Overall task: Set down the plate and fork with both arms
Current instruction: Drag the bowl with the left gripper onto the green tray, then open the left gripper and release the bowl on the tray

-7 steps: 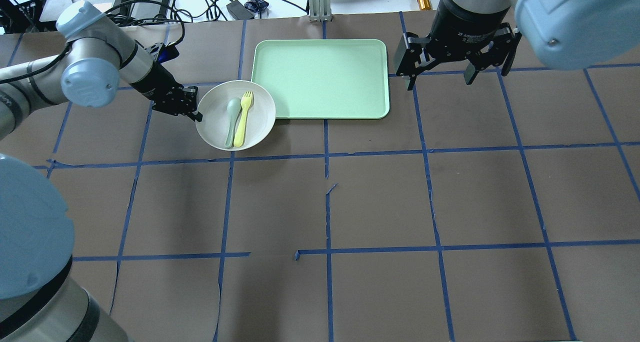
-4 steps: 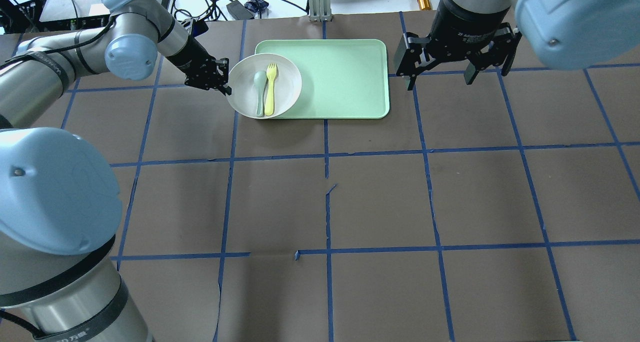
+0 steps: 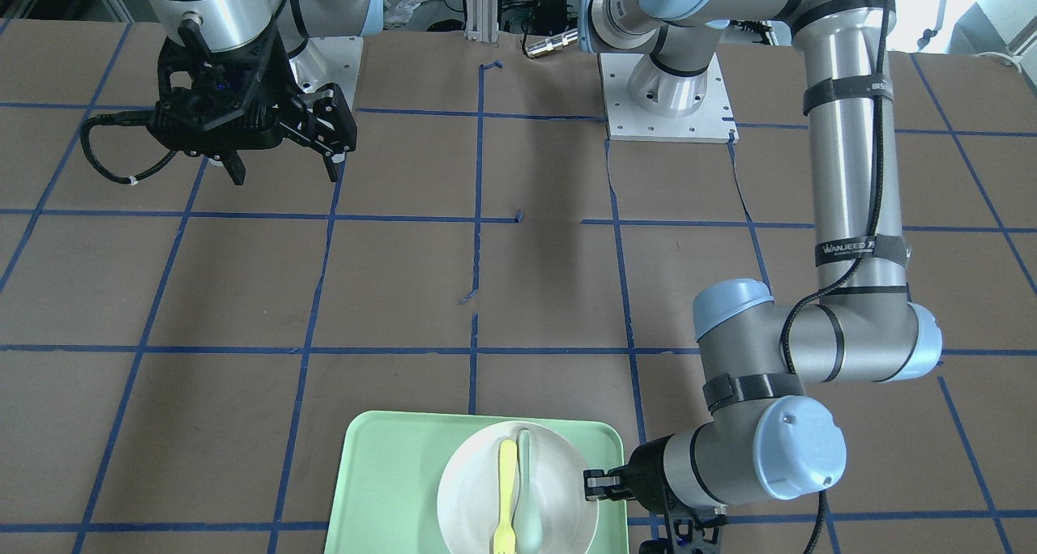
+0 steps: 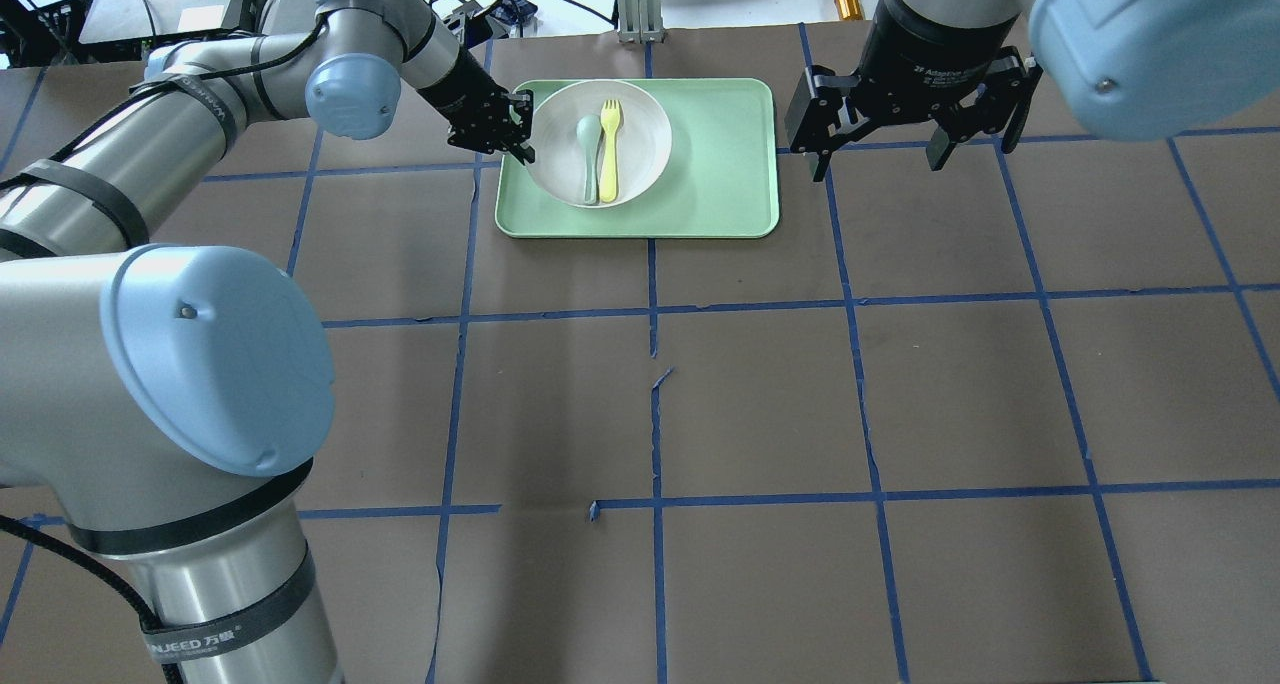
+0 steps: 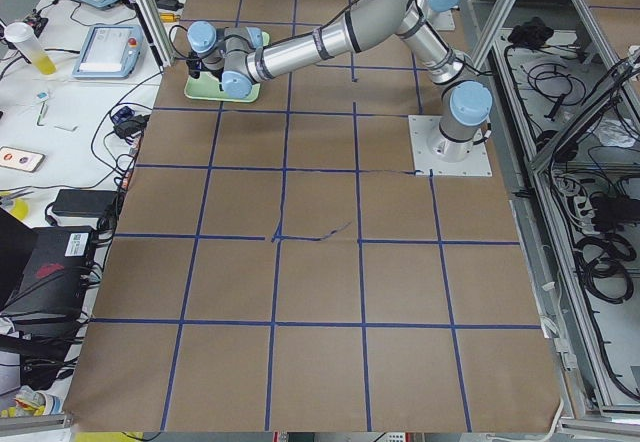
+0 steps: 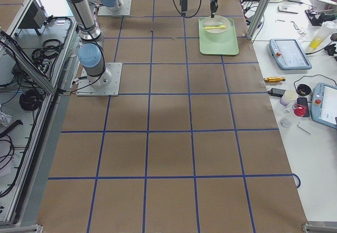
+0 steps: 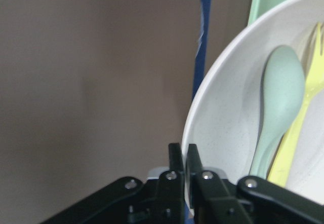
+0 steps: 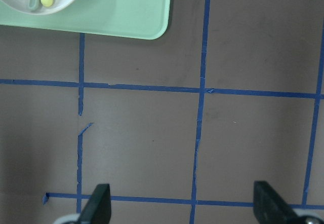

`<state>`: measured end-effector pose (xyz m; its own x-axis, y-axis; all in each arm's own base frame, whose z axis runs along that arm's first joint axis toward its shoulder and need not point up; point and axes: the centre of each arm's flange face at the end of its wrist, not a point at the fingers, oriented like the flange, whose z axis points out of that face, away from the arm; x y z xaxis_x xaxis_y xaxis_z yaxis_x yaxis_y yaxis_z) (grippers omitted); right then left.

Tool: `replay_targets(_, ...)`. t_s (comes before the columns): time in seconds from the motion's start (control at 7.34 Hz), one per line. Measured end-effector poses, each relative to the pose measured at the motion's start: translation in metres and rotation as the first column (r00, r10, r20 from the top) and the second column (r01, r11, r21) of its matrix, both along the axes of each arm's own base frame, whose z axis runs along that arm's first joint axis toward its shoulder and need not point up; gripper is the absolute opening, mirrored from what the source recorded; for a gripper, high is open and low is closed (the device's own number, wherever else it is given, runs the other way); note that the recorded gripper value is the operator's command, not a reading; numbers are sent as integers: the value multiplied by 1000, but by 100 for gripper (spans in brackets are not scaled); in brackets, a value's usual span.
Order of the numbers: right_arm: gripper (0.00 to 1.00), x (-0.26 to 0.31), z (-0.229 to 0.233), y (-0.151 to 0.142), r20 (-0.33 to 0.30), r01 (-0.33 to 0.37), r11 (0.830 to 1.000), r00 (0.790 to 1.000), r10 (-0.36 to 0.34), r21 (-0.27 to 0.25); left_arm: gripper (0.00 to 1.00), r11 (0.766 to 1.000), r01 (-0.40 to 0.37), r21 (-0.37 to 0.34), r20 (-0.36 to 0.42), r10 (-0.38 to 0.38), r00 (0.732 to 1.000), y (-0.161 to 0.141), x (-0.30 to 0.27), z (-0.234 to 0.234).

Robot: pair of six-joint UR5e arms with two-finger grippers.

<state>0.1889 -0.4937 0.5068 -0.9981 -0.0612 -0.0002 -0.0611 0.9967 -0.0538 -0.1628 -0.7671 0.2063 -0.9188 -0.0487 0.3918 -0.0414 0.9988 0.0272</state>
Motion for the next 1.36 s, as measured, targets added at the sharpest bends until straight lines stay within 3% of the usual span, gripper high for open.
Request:
replay_targets(0.82, 100, 0, -1, 0, -1, 0, 1000, 1000, 0, 3, 0, 1000, -2, 21, 5, 2, 1000, -10, -34, -24)
replay_targets(0.95, 100, 0, -1, 0, -2, 0, 1000, 1000, 0, 2, 8, 1000, -7, 24, 5, 7, 1000, -11, -34, -25)
replay_targets(1.23, 100, 0, -1, 0, -3, -1, 1000, 1000, 1, 1, 53, 1000, -15, 21, 4, 14, 1000, -12, -35, -24)
replay_targets(1.36, 100, 0, -1, -1, -3, -1, 1000, 1000, 1, 0, 59, 1000, -21, 10, 1, 21, 1000, -14, -35, -22)
